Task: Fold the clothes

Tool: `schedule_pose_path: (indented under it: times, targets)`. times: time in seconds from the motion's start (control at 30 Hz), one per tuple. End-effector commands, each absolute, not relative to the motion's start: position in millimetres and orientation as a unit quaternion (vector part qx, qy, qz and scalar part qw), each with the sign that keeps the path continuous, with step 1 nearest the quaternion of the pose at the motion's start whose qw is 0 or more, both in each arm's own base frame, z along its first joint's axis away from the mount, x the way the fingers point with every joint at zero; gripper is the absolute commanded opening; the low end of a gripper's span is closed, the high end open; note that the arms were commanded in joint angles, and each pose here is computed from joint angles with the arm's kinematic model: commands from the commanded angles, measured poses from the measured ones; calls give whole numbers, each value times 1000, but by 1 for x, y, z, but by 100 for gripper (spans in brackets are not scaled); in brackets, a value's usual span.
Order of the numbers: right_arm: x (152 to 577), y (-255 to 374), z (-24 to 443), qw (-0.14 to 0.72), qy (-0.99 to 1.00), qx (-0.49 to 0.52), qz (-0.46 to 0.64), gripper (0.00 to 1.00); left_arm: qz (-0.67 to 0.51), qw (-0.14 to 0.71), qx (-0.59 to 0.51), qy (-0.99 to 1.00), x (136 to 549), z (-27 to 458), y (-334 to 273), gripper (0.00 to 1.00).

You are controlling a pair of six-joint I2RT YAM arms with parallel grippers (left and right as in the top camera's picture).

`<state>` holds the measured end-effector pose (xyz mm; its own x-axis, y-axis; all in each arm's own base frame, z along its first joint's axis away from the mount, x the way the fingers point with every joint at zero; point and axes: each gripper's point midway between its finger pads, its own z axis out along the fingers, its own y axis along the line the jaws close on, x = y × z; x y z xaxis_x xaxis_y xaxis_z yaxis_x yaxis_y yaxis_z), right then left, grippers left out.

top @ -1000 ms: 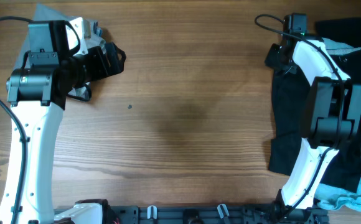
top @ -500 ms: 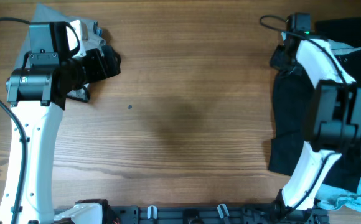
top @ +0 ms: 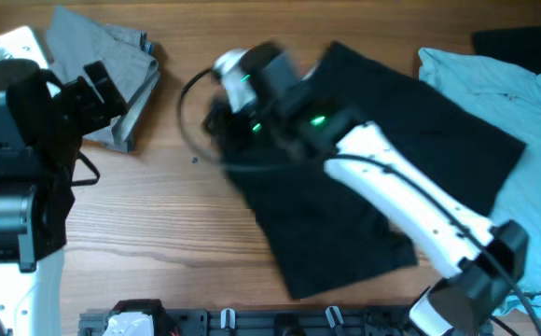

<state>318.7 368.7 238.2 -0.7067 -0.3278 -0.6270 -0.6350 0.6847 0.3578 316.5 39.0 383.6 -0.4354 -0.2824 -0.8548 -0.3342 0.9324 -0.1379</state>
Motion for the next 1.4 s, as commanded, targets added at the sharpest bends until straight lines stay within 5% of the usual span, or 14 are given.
schedule_pose_path:
  times: [0.0, 0.1, 0.13, 0.2, 0.37, 0.47, 0.6, 0.7, 0.77, 0.83, 0.93, 1.07, 1.2, 1.37]
  targets:
    - [325, 365, 239, 309, 890, -254, 220, 81, 51, 536, -200, 819, 302, 409, 51, 100]
    - [365, 285, 289, 368, 901, -118, 199, 82, -29, 521, -151, 840, 320, 399, 18, 95]
    - [375, 252, 304, 381, 900, -67, 200, 82, -74, 505, -117, 852, 330, 391, -2, 83]
    - [391, 176, 333, 409, 892, 35, 190, 82, -177, 442, -53, 878, 357, 359, -49, 73]
    - [396, 56, 341, 416, 881, 172, 144, 82, -248, 268, 94, 926, 405, 231, -149, 75]
    - [390, 30, 329, 387, 886, 213, 141, 83, -254, 210, 136, 935, 426, 153, -202, 60]
    - [382, 22, 318, 365, 899, 209, 124, 83, -260, 211, 191, 923, 449, 80, -260, 64]
    - [375, 21, 307, 343, 910, 205, 112, 85, -257, 218, 224, 914, 453, 48, -283, 49]
    - [372, 21, 303, 332, 914, 206, 109, 85, -237, 207, 224, 922, 451, 27, -284, 33]
    - [371, 21, 299, 325, 917, 207, 108, 85, -213, 195, 223, 931, 450, -1, -283, 4]
    - [372, 21, 296, 321, 918, 207, 107, 85, -118, 190, 154, 962, 463, -35, -245, 4]
    - [370, 21, 280, 290, 929, 210, 98, 85, 71, 213, -23, 974, 500, -47, -102, 4]
    - [368, 21, 249, 246, 941, 214, 87, 85, 50, 200, -118, 971, 509, -44, -24, 4]
    - [374, 37, 172, 148, 965, 193, 99, 75, -48, 216, -122, 968, 518, -4, -34, 7]
